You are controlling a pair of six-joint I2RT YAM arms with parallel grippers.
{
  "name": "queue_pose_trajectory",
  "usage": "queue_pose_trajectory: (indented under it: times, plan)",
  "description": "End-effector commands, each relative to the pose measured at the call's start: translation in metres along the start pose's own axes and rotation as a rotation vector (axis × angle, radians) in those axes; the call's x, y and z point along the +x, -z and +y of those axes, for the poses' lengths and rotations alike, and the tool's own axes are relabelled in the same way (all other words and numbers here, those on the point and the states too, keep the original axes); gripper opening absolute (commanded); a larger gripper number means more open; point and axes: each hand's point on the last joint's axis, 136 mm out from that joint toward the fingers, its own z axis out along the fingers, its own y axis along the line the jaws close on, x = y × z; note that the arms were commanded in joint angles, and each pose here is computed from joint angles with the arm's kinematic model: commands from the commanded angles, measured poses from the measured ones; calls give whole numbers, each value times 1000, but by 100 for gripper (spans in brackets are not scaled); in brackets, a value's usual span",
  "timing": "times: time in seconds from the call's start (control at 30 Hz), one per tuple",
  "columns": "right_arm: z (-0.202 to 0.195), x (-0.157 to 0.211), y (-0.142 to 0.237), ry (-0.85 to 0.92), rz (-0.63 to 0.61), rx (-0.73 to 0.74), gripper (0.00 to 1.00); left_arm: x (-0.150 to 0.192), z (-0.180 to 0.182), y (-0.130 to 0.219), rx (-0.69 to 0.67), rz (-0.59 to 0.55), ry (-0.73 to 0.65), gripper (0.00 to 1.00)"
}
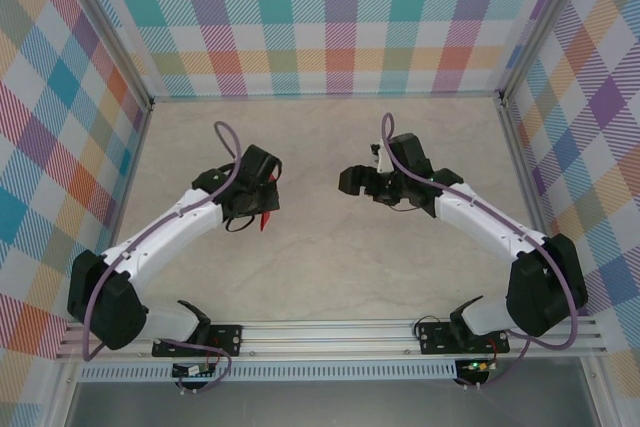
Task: Fold a paper plane with a square sheet of paper (pick it up from the middle)
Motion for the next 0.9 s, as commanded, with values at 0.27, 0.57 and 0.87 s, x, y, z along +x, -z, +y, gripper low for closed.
queue_pose_trajectory:
  times: [0.27,0.57,0.87]
  plan:
    - [-49,9,10,-68,-49,227,88,6,14,-34,-450,22,-284,3]
    - [-62,18,20,-77,-53,287,89,60,-74,-98,-12,242,-157,17]
    - [-60,25,13,-72,-30,253,88,39,-98,-61,213,209,-36,57]
